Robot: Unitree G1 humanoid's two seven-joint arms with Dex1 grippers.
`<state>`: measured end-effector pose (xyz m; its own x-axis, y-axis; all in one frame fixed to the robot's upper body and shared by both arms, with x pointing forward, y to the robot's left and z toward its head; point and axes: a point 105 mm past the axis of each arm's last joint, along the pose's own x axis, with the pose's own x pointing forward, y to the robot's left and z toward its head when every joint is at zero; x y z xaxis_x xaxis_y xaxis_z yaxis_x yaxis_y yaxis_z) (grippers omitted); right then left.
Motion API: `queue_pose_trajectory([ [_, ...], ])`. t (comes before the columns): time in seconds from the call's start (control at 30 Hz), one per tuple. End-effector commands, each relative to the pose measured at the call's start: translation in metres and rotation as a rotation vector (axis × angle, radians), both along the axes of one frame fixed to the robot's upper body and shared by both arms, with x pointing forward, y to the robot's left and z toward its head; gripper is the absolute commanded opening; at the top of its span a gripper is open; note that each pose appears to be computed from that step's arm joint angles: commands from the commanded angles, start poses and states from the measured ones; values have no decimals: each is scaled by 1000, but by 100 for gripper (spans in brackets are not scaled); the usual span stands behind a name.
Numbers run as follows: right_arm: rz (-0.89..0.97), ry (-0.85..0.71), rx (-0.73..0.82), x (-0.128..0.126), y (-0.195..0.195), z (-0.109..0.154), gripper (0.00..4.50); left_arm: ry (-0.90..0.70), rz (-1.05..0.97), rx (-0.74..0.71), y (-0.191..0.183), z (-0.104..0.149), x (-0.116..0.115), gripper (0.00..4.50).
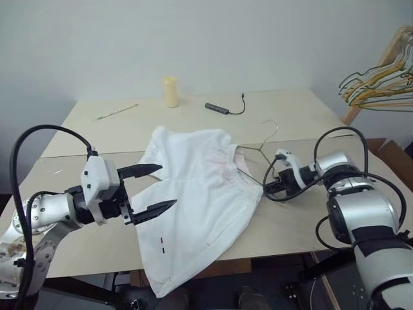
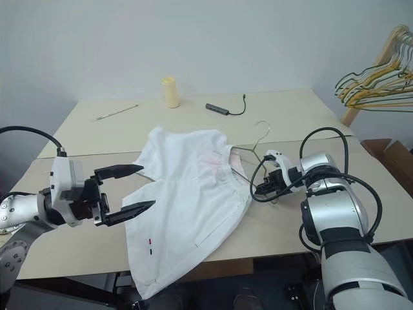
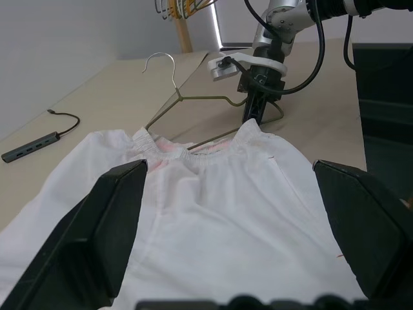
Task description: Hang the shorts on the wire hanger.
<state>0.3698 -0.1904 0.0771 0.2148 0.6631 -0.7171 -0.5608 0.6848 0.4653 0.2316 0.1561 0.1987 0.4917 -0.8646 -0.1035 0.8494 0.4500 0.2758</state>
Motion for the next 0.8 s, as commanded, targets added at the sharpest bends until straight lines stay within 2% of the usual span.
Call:
queue_pose_trajectory([
  [0.03, 107, -6, 51, 0, 15, 18, 0, -50, 0, 3, -2, 11, -4, 446],
  [0.2, 196, 30, 60, -7, 22, 18, 0, -53, 1, -4, -3, 11, -3, 446],
  [0.4, 17, -38, 18, 12, 26, 12, 0, -57, -11, -8, -5, 11, 1, 446],
  [0.57, 43, -46, 50, 11, 31, 15, 0, -62, -15, -10, -6, 12, 3, 446],
  [0.67, 30, -88, 61, 16, 27, 23, 0, -65, -16, -11, -6, 12, 3, 446],
  [0.8, 108, -240, 110, 26, 24, 60, 0, -73, -13, -15, -3, 15, 12, 446],
])
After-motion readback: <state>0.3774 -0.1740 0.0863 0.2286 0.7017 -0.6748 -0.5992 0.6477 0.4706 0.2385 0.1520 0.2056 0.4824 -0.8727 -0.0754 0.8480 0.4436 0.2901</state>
